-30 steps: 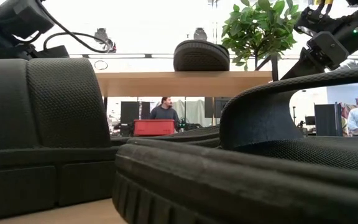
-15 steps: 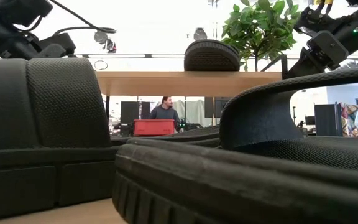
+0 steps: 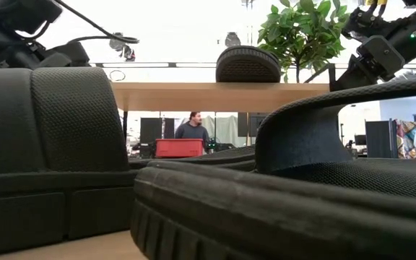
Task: Pick and place slides into the shelf
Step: Adjust the shelf
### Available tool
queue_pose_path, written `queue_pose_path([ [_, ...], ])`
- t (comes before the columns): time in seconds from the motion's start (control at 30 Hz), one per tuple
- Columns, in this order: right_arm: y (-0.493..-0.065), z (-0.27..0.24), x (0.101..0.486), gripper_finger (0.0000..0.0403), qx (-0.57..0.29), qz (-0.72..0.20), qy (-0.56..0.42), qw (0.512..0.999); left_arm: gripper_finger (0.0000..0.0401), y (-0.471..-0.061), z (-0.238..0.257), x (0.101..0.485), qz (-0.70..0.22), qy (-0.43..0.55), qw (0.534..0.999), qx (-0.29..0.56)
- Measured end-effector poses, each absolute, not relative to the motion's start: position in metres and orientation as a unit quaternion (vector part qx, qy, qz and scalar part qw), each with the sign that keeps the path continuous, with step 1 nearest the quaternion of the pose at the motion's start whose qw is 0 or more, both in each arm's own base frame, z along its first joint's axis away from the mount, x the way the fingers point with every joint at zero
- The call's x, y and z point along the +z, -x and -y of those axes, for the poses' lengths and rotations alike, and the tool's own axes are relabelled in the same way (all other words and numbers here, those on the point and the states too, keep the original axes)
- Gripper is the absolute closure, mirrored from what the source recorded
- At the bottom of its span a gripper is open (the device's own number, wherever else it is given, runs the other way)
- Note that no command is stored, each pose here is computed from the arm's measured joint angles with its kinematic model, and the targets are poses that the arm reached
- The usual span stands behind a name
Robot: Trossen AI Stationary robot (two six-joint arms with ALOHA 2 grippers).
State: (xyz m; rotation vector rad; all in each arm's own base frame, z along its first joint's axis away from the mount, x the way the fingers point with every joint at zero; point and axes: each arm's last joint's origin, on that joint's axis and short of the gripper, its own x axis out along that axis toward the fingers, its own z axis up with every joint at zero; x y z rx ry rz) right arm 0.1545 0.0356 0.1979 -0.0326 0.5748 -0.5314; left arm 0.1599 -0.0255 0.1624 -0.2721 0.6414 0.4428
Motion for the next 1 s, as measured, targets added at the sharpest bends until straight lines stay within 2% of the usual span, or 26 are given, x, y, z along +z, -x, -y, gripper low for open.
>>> queue_pose_path([
  [0.8, -0.153, -0.036, 0.196, 0.0403, -0.256, -0.29, -0.004, 0.922, 0.0399, -0.151, 0.021, 0.157, -0.346, 0.144, 0.894, 0.244],
  [1.0, -0.153, -0.036, 0.196, 0.0403, -0.258, -0.289, -0.006, 0.922, 0.04, -0.148, 0.019, 0.155, -0.342, 0.149, 0.884, 0.28],
])
